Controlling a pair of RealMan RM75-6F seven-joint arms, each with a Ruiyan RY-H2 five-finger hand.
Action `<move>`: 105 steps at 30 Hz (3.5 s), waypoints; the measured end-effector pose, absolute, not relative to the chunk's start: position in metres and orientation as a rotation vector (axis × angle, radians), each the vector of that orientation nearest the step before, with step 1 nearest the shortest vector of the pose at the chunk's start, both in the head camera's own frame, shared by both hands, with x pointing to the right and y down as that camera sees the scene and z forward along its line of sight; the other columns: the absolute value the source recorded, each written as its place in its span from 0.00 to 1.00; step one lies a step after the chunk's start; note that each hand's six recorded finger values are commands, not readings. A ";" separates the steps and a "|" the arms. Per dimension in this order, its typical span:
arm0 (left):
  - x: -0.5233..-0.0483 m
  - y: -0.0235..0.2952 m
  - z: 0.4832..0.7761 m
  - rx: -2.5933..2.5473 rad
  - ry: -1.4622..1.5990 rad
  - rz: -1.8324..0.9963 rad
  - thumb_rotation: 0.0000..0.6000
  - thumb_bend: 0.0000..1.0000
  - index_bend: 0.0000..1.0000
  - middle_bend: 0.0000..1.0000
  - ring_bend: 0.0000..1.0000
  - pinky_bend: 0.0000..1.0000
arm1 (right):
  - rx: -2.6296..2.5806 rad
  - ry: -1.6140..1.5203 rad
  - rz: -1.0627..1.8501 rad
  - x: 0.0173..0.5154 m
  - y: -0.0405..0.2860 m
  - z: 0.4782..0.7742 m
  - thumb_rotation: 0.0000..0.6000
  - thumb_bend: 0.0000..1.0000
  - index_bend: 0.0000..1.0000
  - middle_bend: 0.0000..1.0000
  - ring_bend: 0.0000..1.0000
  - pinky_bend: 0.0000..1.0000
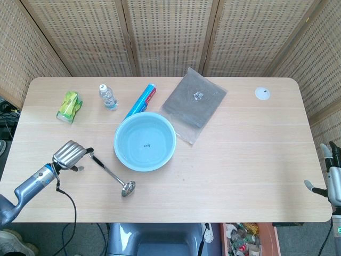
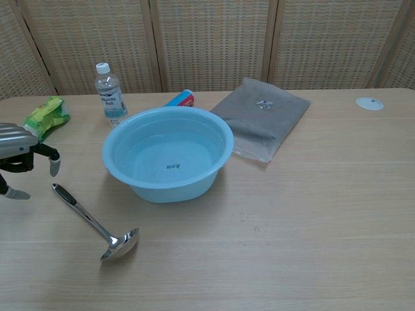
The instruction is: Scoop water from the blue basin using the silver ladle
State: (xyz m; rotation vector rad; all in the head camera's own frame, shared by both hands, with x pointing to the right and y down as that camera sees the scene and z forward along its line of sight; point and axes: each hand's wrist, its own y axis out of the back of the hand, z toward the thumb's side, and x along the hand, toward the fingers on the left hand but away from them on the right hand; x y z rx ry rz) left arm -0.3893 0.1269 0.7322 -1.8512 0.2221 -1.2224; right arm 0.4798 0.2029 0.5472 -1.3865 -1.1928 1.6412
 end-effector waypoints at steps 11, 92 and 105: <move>-0.372 0.121 0.751 -1.827 0.119 -1.212 1.00 0.29 0.44 1.00 1.00 1.00 | -1.385 -1.197 1.656 0.483 0.202 0.549 1.00 0.00 0.00 0.00 0.00 0.00; -0.312 0.104 0.660 -1.994 0.256 -1.005 1.00 0.92 1.00 1.00 1.00 1.00 | -1.426 -1.215 1.664 0.487 0.201 0.545 1.00 0.00 0.00 0.00 0.00 0.00; -0.282 0.026 0.644 -2.002 0.336 -1.162 1.00 0.92 1.00 1.00 1.00 1.00 | -1.450 -1.254 1.654 0.492 0.199 0.542 1.00 0.00 0.00 0.00 0.00 0.00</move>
